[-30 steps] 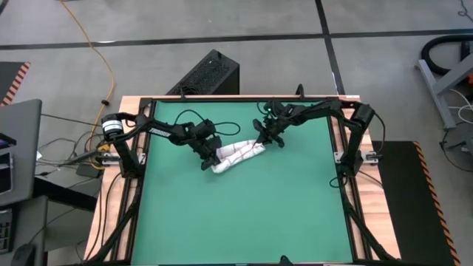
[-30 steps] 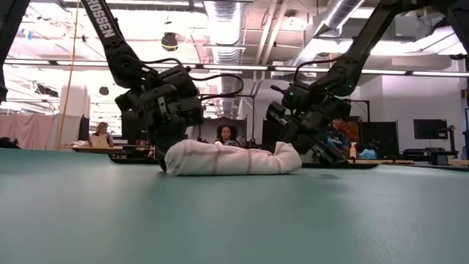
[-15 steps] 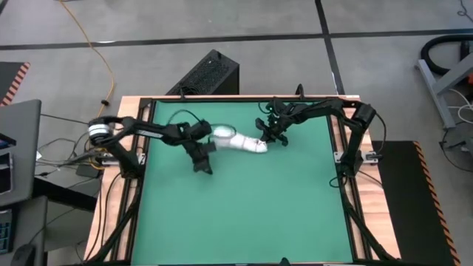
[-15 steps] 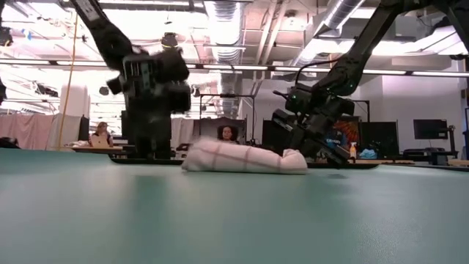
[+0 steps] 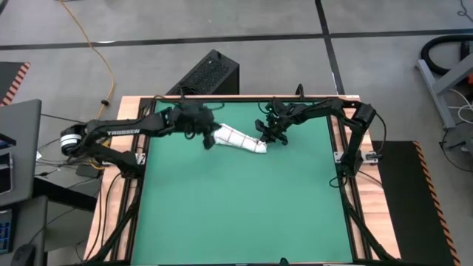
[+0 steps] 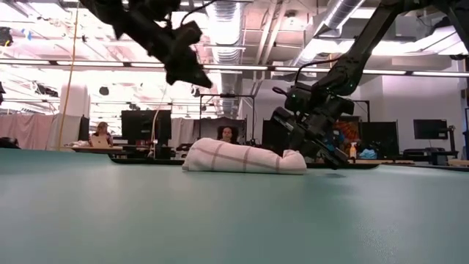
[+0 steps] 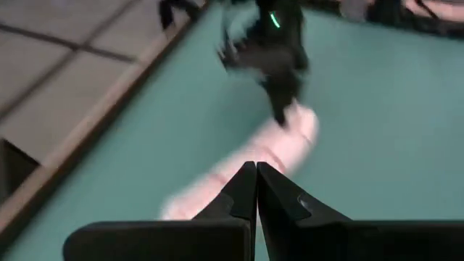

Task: Roll towel
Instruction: Roll the white towel

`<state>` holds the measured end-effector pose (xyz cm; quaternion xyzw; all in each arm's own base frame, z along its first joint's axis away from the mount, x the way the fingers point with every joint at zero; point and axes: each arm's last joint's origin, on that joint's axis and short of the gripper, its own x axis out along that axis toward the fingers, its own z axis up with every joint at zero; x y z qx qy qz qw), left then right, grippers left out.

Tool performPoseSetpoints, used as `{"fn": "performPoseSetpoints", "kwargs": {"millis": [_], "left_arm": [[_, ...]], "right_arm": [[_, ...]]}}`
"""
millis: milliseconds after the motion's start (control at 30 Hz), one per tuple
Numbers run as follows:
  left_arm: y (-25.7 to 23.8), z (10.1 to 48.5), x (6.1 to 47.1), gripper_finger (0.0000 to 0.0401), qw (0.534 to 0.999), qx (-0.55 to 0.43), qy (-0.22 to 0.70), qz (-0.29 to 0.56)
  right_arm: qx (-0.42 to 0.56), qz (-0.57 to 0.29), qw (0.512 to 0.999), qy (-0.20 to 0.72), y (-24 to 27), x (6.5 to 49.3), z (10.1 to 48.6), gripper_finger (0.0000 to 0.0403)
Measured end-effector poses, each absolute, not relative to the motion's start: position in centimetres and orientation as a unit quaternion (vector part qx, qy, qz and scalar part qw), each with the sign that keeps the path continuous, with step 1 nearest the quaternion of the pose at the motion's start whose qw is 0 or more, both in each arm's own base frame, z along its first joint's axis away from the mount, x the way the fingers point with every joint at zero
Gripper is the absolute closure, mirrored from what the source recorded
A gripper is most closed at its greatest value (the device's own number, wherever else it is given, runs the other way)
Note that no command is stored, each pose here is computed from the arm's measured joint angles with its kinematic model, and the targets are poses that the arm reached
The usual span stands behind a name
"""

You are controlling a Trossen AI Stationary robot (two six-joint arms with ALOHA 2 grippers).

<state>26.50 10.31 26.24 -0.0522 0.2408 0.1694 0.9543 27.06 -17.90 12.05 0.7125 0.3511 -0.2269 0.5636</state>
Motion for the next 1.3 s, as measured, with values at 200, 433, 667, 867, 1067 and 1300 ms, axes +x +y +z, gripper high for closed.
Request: {"fn": "performPoseSetpoints", "kwargs": {"millis": [200,433,667,867,1067,1300], "left_arm": [[13.8,26.1,29.8,0.0401,0.956,0.010,0.232,0.177],[18.6,22.4,34.2,0.0401,0.942,-0.052,0.310,0.121],[17.6,20.1,35.0,0.0401,0.892,-0.098,0.433,0.089],[16.3,19.3,34.4,0.0401,0.859,-0.127,0.487,0.096],[15.0,19.6,34.6,0.0401,0.853,-0.113,0.499,0.104],[15.6,23.1,35.0,0.0401,0.895,-0.022,0.418,0.153]], "right_arm": [[0.682,-0.225,0.593,0.364,-17.4,27.4,12.0,0.0389],[0.658,-0.229,0.610,0.377,-16.5,27.9,11.9,0.0389],[0.646,-0.236,0.619,0.379,-16.2,28.2,11.9,0.0389],[0.639,-0.238,0.626,0.379,-16.2,28.2,11.8,0.0389],[0.631,-0.233,0.634,0.381,-16.2,28.2,11.9,0.0388],[0.626,-0.230,0.640,0.382,-16.2,28.2,11.9,0.0388]]}}
